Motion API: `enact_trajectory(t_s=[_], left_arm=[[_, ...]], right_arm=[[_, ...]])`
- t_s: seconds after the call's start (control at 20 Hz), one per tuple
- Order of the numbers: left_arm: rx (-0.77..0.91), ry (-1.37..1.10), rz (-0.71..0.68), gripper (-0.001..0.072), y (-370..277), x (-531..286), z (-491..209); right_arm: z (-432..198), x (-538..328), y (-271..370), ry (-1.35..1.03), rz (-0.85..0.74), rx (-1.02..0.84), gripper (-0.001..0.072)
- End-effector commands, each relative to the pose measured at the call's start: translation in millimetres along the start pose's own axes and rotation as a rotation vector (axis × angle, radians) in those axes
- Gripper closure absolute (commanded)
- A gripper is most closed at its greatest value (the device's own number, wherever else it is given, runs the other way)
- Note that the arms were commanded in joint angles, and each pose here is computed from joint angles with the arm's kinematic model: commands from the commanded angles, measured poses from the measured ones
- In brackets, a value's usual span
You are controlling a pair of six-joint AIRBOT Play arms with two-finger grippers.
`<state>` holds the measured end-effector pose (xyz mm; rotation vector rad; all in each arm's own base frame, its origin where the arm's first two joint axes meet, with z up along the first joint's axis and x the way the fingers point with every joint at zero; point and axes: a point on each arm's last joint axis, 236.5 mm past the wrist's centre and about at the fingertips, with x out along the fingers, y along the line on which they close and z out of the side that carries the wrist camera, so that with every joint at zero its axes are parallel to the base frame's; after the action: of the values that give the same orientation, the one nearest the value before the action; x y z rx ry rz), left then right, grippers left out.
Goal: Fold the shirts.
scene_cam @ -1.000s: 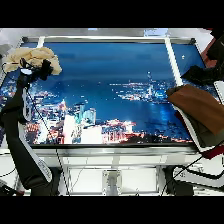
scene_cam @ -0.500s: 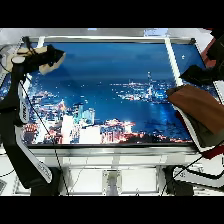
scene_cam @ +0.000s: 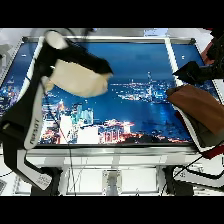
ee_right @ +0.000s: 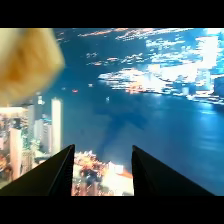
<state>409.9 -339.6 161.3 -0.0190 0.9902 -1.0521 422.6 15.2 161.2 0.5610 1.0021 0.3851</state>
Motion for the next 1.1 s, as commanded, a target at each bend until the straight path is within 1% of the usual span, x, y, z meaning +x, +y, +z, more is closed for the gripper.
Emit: enact_trajectory(t_s=[0.0,0.2,0.35,0.45,0.55,0.65,0.8,0.85,0.9,0.95,1.05], left_arm=[[0.141,0.206,-0.016,0.0694,-83.4,62.8,-55.7],[0.182,0.3,-0.103,0.0694,-160.6,146.6,-111.1],[0.191,0.278,-0.16,0.0695,-205.0,189.8,-127.8],[0.186,0.241,-0.191,0.0695,-222.9,204.2,-126.9],[0.159,0.177,-0.225,0.0695,-232.8,204.8,-108.6],[0.183,0.074,-0.238,0.0695,-241.8,192.2,-73.2],[0.254,-0.078,-0.165,0.0691,-227.2,160.6,-13.6],[0.245,-0.102,-0.142,0.0591,-214.1,152.3,-2.3],[0.229,-0.109,-0.122,0.0253,-198.3,144.9,5.0],[0.205,-0.097,-0.106,0.0,-182.1,139.2,7.0],[0.164,-0.043,-0.058,0.0004,-141.1,122.9,4.6]], right_arm=[[-9.3,-0.5,8.3,0.039,0.034,0.001,0.0299],[-10.8,-0.4,4.9,0.045,0.019,-0.004,0.0299],[-12.2,-0.4,-1.1,0.052,-0.005,-0.035,0.0299],[-12.8,-0.5,-4.5,0.055,-0.019,-0.059,0.03],[-13.5,-0.7,-9.0,0.058,-0.037,-0.062,0.03],[-14.2,-0.9,-12.8,0.062,-0.053,-0.064,0.03],[-14.8,-1.1,-15.0,0.065,-0.063,-0.065,0.0299],[-14.8,-1.1,-15.0,0.065,-0.063,-0.065,0.03],[-14.9,-1.1,-15.1,0.065,-0.063,-0.065,0.0299],[-14.9,-1.0,-15.2,0.065,-0.063,-0.065,0.0299],[-15.6,-1.2,-15.9,0.068,-0.066,-0.065,0.0299]])
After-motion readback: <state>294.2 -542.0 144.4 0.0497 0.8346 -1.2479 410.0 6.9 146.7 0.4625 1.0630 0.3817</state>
